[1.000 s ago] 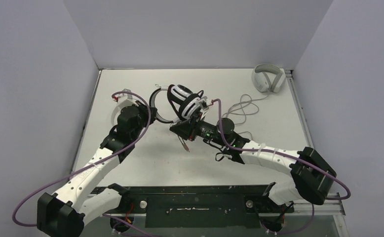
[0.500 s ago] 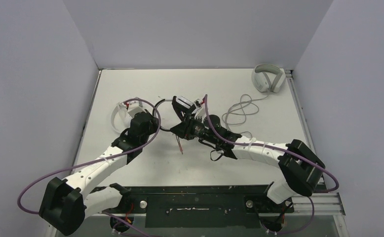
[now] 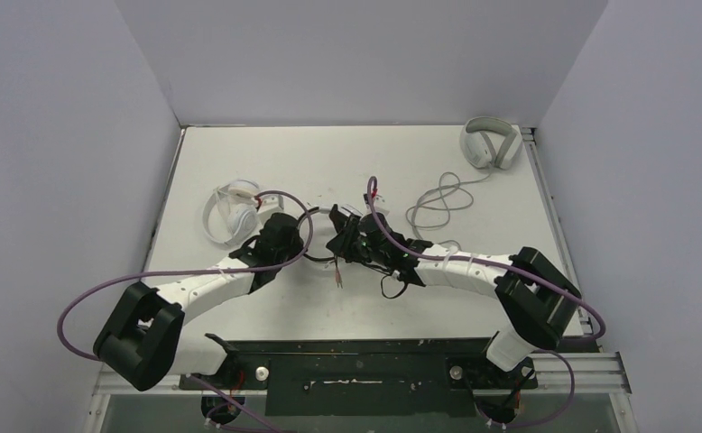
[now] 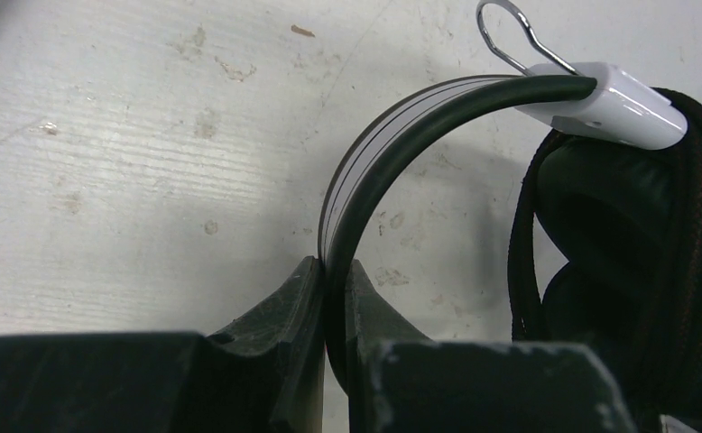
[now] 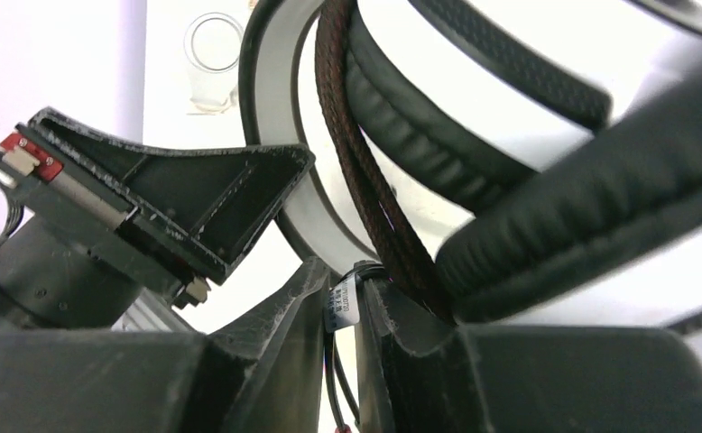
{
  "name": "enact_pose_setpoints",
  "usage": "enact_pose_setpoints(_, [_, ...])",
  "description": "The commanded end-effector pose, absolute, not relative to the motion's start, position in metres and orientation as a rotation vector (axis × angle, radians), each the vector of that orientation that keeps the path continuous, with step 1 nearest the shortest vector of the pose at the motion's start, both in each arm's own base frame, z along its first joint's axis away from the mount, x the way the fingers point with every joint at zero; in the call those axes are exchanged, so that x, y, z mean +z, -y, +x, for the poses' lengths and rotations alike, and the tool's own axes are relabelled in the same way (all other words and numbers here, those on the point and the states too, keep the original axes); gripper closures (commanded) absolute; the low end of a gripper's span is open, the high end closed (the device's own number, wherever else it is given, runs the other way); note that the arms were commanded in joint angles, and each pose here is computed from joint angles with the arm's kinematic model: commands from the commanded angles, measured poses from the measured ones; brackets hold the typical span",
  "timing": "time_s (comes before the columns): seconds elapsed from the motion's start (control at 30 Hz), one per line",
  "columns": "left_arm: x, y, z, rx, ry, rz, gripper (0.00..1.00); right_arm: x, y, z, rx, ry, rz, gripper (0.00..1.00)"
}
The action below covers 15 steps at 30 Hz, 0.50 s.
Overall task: Wrap the headphones
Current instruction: Wrap the headphones cable around the headphones.
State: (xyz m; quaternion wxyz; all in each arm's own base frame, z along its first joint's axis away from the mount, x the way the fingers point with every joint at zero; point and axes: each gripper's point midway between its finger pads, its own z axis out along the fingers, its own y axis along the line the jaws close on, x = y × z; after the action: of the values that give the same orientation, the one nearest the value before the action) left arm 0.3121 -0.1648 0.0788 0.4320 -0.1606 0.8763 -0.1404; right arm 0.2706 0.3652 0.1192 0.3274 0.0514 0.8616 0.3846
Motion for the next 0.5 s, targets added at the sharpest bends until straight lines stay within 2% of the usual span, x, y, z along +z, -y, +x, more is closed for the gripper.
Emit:
enact_pose_setpoints(0.0, [0.097,0.207,0.311,-0.541,-2.176,-0.276,1.0,0.145,-0.363,0.305,0.94,-2.149,0.252,0.82])
enact_pose_setpoints(0.13, [0.091,0.213,0.307,-0.546,-2.201,-0.249,1.0,0.141,-0.361,0.305,0.91,-2.163,0.259,0.77])
enact_pose_setpoints(0.33, [0.086,0.223,0.306,-0.571,-2.228,-0.227,1.0,0.132,-0.365,0.304,0.894,-2.195,0.247,0.78])
enact_pose_setpoints(0.47, [0.083,0.229,0.306,-0.577,-2.246,-0.205,1.0,0.127,-0.365,0.305,0.873,-2.209,0.244,0.74])
